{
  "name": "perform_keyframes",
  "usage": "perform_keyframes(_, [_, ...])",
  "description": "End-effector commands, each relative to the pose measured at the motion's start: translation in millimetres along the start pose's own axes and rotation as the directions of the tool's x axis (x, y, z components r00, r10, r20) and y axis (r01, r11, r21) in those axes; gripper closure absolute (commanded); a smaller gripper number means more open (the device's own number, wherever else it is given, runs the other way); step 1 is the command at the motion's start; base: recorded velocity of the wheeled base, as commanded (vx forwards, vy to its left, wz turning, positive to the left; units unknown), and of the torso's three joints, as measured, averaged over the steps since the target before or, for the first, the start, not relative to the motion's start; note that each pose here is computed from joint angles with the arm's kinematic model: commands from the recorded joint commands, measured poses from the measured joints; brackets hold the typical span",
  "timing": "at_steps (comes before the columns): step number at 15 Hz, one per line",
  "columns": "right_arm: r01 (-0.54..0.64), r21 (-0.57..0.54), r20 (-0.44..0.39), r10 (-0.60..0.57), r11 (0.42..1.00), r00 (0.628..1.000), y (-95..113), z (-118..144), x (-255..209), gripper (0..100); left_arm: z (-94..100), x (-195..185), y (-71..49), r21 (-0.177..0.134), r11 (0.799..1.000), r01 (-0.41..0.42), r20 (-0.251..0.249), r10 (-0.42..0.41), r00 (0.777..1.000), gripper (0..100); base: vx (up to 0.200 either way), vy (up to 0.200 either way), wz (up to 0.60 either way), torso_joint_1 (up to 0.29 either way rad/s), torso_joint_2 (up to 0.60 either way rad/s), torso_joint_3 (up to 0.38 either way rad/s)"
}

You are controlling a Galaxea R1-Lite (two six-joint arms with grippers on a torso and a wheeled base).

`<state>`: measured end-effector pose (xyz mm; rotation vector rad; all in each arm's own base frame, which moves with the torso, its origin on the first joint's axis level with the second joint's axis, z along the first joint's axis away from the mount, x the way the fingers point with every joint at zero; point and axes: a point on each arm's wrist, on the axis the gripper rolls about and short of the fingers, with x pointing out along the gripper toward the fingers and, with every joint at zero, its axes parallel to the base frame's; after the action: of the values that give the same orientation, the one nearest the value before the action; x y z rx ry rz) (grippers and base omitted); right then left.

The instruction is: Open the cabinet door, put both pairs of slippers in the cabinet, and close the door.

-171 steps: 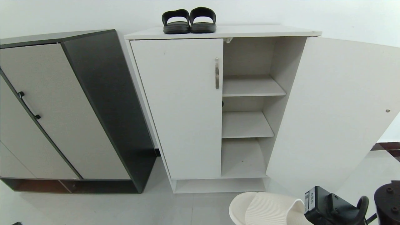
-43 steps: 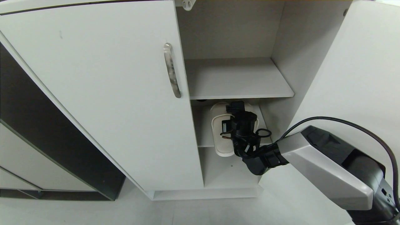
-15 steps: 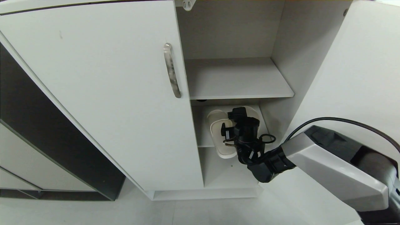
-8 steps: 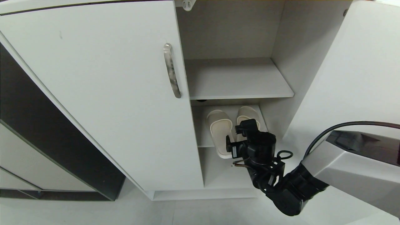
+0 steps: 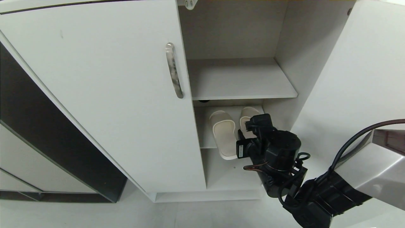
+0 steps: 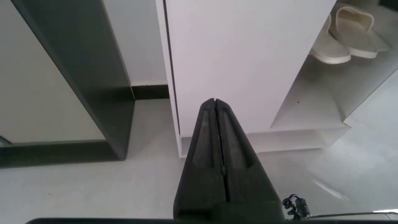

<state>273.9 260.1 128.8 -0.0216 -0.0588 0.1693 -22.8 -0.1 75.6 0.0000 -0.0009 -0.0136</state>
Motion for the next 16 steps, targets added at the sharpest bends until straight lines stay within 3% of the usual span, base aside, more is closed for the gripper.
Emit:
perform_keyframes(1, [-0.016, 0.017, 0.023, 0.016, 1.000, 1.000, 2.0, 11.8, -7.1, 100, 0.1, 0.1, 0.0, 0.000, 1.000, 0.000, -0.001, 0.000, 1.000, 100, -0.200, 0.000, 0.00, 0.002, 0.00, 0.002])
perform_keyframes(4, [-0.033, 0.030, 0.045, 0.032, 0.999, 0.998, 2.7, 24.4, -16.3, 100, 0.1, 0.1, 0.0, -0.002, 1.000, 0.000, -0.001, 0.000, 1.000, 100, -0.200, 0.000, 0.00, -0.001, 0.00, 0.004])
perform_keyframes(7, [-0.031, 0.039, 0.059, 0.029, 0.999, 0.998, -4.7, 35.3, -24.0, 100, 0.1, 0.1, 0.0, -0.002, 1.000, 0.000, -0.001, 0.000, 1.000, 100, 0.000, 0.000, 0.00, 0.000, 0.00, 0.000])
perform_keyframes(16, [-0.053, -0.001, 0.001, 0.053, 0.999, 0.999, 0.2, 14.7, -28.5, 100, 0.1, 0.1, 0.1, 0.002, 1.000, -0.003, -0.001, 0.003, 1.000, 100, 0.000, 0.000, 0.00, 0.000, 0.00, 0.000])
